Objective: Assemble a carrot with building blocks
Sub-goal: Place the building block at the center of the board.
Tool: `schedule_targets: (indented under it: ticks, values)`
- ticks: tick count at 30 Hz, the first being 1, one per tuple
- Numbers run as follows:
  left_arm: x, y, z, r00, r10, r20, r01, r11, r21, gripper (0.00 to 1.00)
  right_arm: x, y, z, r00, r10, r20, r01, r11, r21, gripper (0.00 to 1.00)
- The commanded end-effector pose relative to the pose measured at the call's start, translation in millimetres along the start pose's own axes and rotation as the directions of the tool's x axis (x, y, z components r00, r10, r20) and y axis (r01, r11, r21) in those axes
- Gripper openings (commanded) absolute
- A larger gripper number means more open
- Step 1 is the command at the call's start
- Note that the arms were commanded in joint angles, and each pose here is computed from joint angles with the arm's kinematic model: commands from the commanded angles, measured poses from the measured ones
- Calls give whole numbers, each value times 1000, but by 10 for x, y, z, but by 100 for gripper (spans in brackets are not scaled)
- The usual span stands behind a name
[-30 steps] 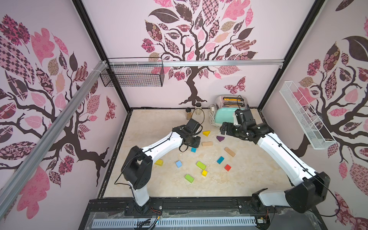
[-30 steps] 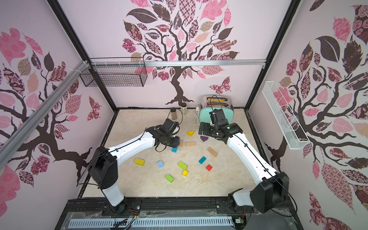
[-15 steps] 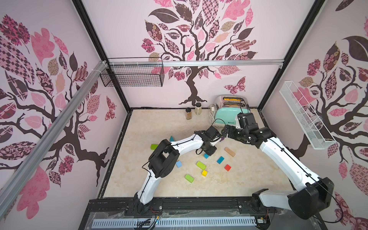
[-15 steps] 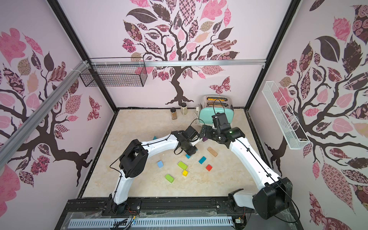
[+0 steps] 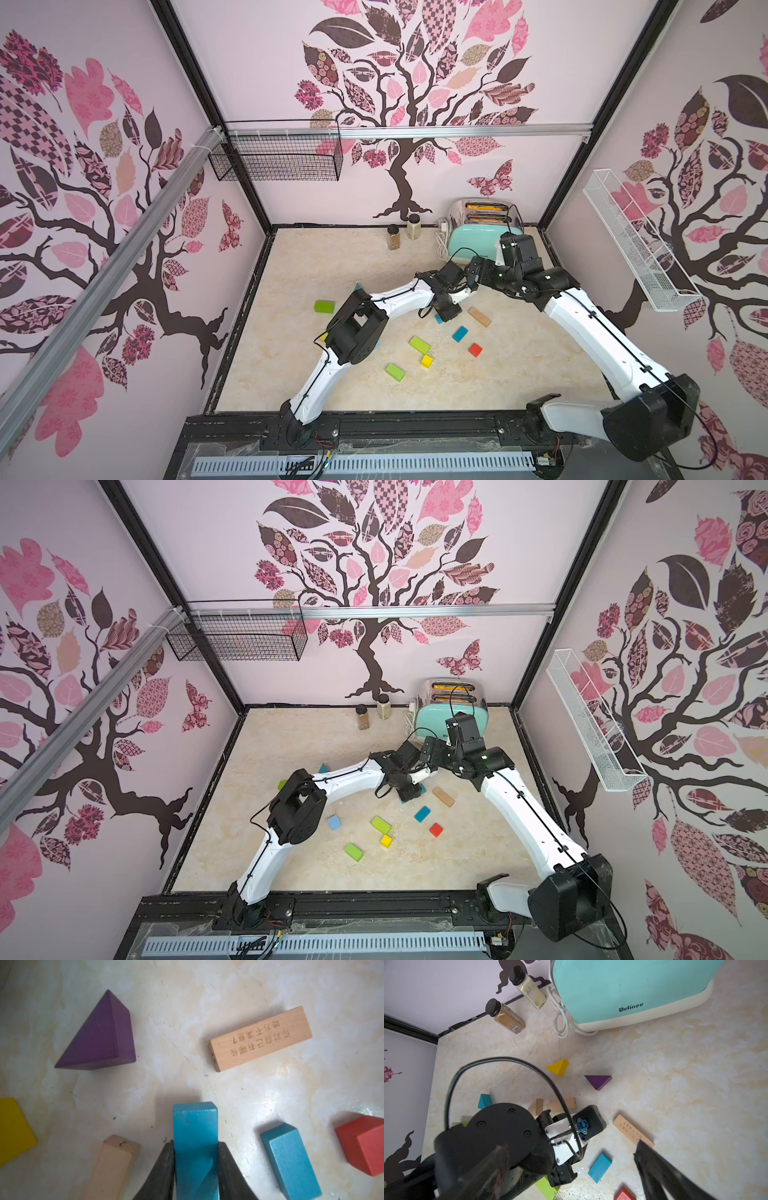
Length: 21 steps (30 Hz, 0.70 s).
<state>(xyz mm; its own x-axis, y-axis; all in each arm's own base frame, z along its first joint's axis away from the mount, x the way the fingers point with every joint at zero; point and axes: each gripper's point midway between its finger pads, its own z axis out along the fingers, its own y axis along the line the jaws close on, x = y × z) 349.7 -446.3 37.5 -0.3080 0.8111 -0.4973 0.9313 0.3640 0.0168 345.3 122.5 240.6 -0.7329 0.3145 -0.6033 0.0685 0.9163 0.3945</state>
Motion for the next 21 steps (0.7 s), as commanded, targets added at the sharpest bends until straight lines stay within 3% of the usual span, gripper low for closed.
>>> schedule_targets:
  ticks: [1, 4, 13, 17, 21]
  values:
    - [-272, -24, 40, 991, 115, 72, -115, 993, -1, 35, 37, 87, -39, 1000, -17, -11, 17, 999, -38, 99]
    - [-315, 11, 89, 984, 164, 73, -162, 986, -24, 52, 26, 89, -32, 1000, -22, -11, 21, 999, -36, 99]
    - [-482, 118, -114, 976, 186, 114, -174, 979, -111, 68, -18, 139, -100, 999, -42, -5, 41, 998, -52, 99]
    - [-441, 196, -462, 981, 94, 168, -66, 984, -165, 76, -162, 232, -328, 998, -58, 35, 61, 995, -73, 99]
    - [-370, 346, -872, 964, -60, 258, 101, 984, -148, 82, -313, 357, -614, 994, -71, 85, 80, 990, -113, 99]
